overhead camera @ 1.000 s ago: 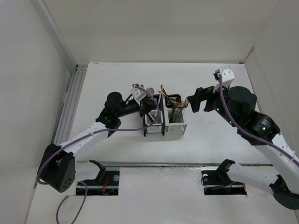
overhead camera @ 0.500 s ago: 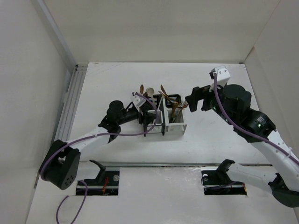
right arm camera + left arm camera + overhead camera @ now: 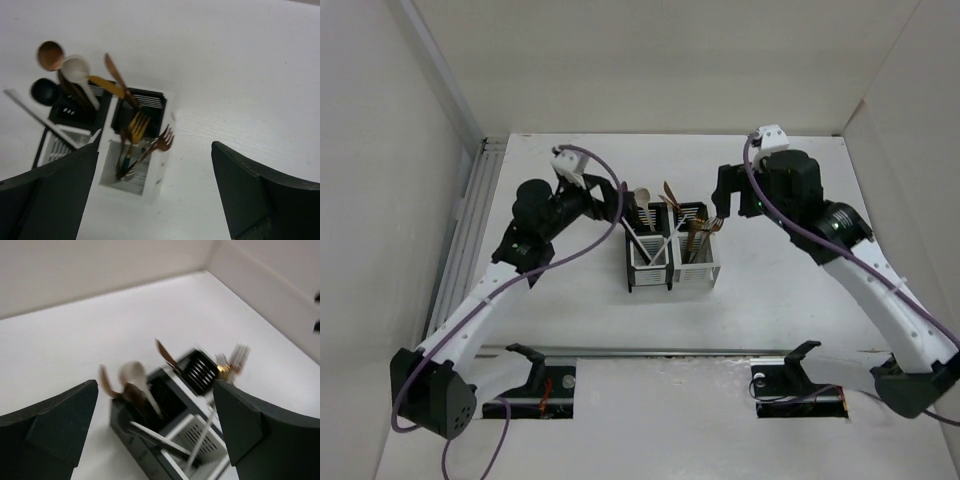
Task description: Sort the eating utensils into containers
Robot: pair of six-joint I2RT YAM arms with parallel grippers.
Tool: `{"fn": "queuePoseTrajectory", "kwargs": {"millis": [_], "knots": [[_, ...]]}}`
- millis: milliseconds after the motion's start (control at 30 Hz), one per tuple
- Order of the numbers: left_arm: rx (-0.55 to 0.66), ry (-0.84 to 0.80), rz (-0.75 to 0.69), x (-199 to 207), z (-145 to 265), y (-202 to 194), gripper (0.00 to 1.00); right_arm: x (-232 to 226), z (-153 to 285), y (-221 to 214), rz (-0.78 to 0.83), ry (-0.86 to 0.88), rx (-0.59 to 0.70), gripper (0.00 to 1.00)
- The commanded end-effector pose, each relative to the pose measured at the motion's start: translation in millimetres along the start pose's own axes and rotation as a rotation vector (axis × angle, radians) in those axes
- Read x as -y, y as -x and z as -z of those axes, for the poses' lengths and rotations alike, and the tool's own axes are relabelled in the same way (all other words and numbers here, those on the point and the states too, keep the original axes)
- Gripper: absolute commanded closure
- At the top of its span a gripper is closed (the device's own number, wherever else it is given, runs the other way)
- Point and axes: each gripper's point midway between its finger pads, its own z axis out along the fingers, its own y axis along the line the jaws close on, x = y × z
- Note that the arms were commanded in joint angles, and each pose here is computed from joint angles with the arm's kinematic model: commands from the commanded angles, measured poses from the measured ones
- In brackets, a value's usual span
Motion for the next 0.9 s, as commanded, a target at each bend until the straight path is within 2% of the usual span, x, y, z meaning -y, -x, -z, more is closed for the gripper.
{"fn": "queuePoseTrajectory", "kwargs": {"millis": [0, 33, 133, 167, 200, 233, 267, 300, 367, 467, 533, 633, 867], "knots": [[0.058, 0.386, 0.069, -63, 30, 35, 0.00, 25, -19, 9, -0.062, -0.058, -0.032, 0.00], [0.058, 0.558, 0.083, -93, 46, 33, 0.00, 48, -26, 8, -0.095, -0.105, -0.043, 0.00], [0.011, 0.890, 0.065, -162, 92, 24, 0.00, 85, -42, 19, -0.104, -0.172, -0.038, 0.00], [-0.009, 0.992, 0.065, -188, 110, 21, 0.00, 111, -42, 25, -0.124, -0.232, -0.026, 0.00], [-0.051, 1.052, 0.032, -203, 123, 15, 0.00, 127, -49, 21, -0.138, -0.275, -0.044, 0.00], [-0.099, 1.193, 0.030, -226, 151, 5, 0.00, 156, -47, 22, -0.158, -0.346, -0.042, 0.00], [-0.108, 1.246, 0.024, -229, 160, 3, 0.00, 158, -52, 21, -0.158, -0.347, -0.047, 0.00], [-0.131, 1.320, 0.026, -241, 179, 0, 0.00, 182, -50, 17, -0.186, -0.402, -0.057, 0.00], [-0.175, 1.362, -0.009, -248, 195, -2, 0.00, 204, -55, 13, -0.203, -0.457, -0.068, 0.00], [-0.145, 1.413, 0.004, -253, 215, 4, 0.00, 220, -54, 23, -0.197, -0.547, -0.045, 0.00], [-0.101, 1.457, 0.070, -256, 228, 4, 0.00, 231, -55, 26, -0.194, -0.607, -0.027, 0.00], [-0.080, 1.480, 0.115, -259, 232, 7, 0.00, 238, -60, 28, -0.192, -0.634, -0.026, 0.00], [-0.035, 1.505, 0.121, -267, 235, 15, 0.00, 242, -59, 27, -0.169, -0.651, -0.017, 0.00]]}}
